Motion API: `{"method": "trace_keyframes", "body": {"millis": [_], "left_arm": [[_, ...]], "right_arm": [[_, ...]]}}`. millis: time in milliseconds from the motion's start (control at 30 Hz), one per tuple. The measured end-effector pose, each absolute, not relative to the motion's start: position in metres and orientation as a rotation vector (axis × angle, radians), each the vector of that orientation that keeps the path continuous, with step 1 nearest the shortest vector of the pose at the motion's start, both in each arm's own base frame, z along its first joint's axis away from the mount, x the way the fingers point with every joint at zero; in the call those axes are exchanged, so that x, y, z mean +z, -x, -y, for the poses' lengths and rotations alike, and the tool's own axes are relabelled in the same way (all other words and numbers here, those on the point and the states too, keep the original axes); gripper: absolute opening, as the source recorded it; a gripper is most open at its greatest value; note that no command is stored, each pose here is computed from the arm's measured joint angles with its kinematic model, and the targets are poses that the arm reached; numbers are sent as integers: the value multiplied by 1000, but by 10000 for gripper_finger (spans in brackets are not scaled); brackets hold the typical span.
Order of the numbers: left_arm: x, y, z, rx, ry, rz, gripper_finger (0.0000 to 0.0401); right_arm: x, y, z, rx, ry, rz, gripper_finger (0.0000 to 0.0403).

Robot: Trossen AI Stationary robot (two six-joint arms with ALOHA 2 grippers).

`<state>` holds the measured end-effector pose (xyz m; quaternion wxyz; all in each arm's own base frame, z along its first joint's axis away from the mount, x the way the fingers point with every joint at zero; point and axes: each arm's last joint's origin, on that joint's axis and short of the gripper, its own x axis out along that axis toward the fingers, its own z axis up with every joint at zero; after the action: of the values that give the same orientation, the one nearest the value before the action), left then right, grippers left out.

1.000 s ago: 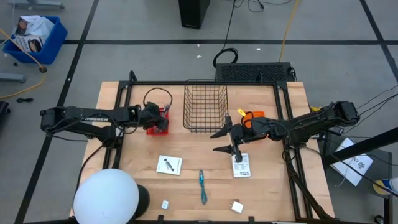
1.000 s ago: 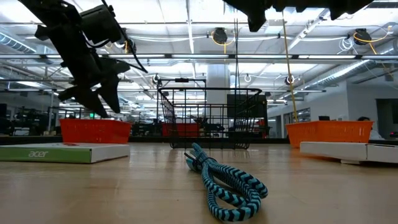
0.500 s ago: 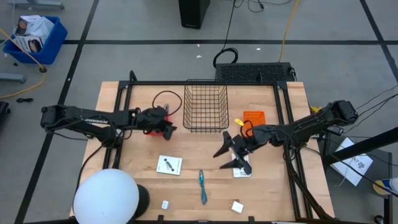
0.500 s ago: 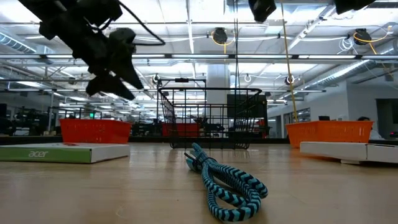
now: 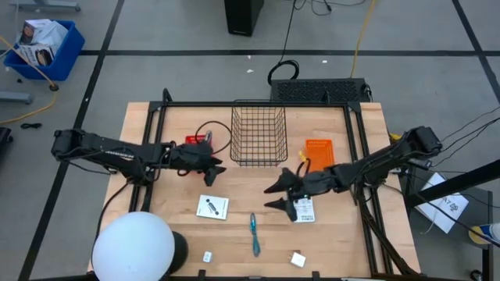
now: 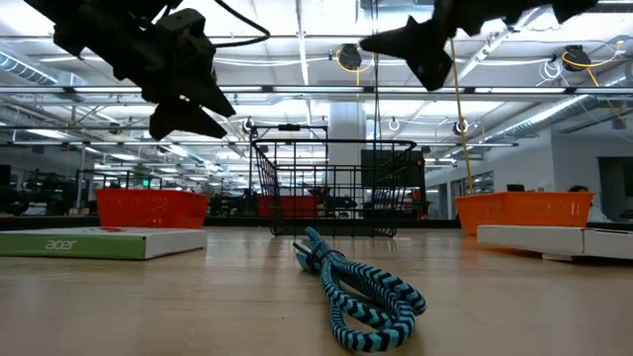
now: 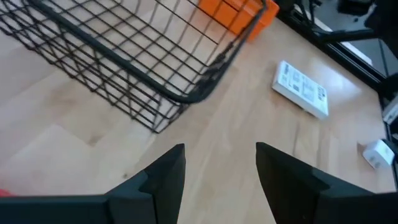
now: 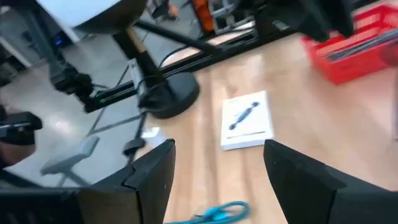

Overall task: Pick and place items into bin
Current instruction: Put the blue charger cable into the red basket

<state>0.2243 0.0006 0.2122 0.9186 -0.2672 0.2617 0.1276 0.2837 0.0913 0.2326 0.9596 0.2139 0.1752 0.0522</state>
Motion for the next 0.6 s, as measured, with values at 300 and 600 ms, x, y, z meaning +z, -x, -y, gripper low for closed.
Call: {"method": "trace_keyframes", "body": {"millis": [300,600], "left_arm": [[214,-225,11,204,489,-530,200],[215,-225,18,197,435,-525,200]], "right_arm": [[233,-320,-113,95,-479,-578,235],[222,-343,-125,-40,-603,-785,235]]}}
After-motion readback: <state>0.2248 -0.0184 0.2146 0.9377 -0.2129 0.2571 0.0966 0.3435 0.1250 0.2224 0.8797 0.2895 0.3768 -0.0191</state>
